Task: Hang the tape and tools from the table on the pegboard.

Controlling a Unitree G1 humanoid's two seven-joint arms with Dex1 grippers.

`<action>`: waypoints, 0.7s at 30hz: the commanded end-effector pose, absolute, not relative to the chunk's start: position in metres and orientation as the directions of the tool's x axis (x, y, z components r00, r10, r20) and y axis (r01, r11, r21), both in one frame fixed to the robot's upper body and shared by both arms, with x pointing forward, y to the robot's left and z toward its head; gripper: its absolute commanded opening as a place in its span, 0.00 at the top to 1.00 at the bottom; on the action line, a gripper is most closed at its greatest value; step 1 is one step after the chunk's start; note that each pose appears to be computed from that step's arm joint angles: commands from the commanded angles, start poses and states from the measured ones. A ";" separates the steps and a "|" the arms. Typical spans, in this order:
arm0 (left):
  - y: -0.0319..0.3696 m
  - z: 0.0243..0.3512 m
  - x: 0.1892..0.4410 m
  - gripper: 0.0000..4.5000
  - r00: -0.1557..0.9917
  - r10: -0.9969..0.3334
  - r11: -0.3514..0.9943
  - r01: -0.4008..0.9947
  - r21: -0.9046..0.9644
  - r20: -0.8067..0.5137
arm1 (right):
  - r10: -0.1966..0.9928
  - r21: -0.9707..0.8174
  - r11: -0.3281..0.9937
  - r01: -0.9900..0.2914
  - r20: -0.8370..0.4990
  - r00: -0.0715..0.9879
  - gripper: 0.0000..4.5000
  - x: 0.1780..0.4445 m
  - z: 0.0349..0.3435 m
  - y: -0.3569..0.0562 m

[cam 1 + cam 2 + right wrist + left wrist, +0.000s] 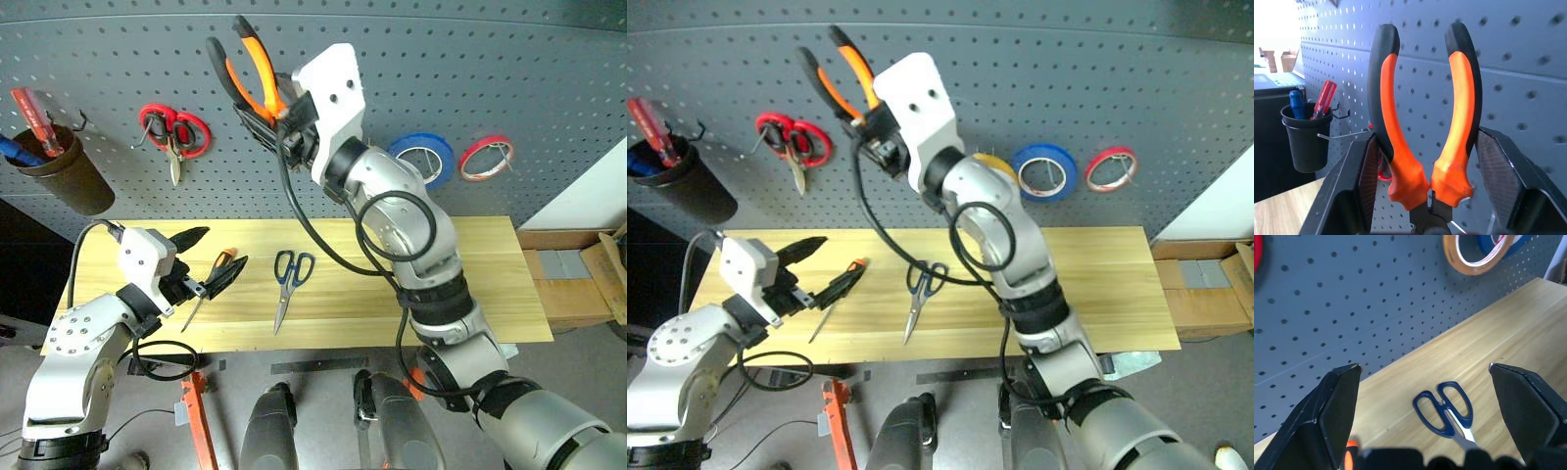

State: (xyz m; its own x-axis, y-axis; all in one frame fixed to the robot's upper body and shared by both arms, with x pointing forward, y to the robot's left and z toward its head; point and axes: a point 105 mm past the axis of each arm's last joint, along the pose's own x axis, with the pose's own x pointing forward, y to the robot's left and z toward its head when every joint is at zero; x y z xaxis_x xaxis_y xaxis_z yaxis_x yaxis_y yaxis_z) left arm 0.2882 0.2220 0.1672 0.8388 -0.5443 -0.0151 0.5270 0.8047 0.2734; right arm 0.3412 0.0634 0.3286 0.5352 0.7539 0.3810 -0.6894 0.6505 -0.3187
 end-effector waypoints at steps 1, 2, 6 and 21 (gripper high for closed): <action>0.220 0.179 0.288 0.00 0.834 -0.552 0.794 0.517 0.320 0.024 | 0.738 -0.354 0.647 -0.675 0.512 0.439 0.42 0.326 0.366 0.071; 0.218 0.180 0.289 0.00 0.832 -0.555 0.794 0.518 0.319 0.031 | 0.735 -0.363 0.650 -0.668 0.523 0.431 0.42 0.329 0.369 0.074; 0.212 0.183 0.293 0.00 0.824 -0.564 0.792 0.524 0.313 0.049 | 0.728 -0.392 0.658 -0.643 0.552 0.407 0.42 0.336 0.381 0.081; 0.204 0.195 0.307 0.00 0.809 -0.582 0.781 0.529 0.333 0.082 | 0.699 -0.432 0.701 -0.567 0.572 0.429 0.42 0.375 0.383 0.080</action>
State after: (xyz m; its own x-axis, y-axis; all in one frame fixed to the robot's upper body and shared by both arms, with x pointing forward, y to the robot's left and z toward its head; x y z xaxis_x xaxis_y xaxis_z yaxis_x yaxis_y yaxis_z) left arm 0.3076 0.2053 0.1868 0.8159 -0.5755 0.0555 0.5353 0.7882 0.3038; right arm 0.3869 0.0797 0.3572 0.4921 0.7145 0.4973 -0.5960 0.6929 -0.4058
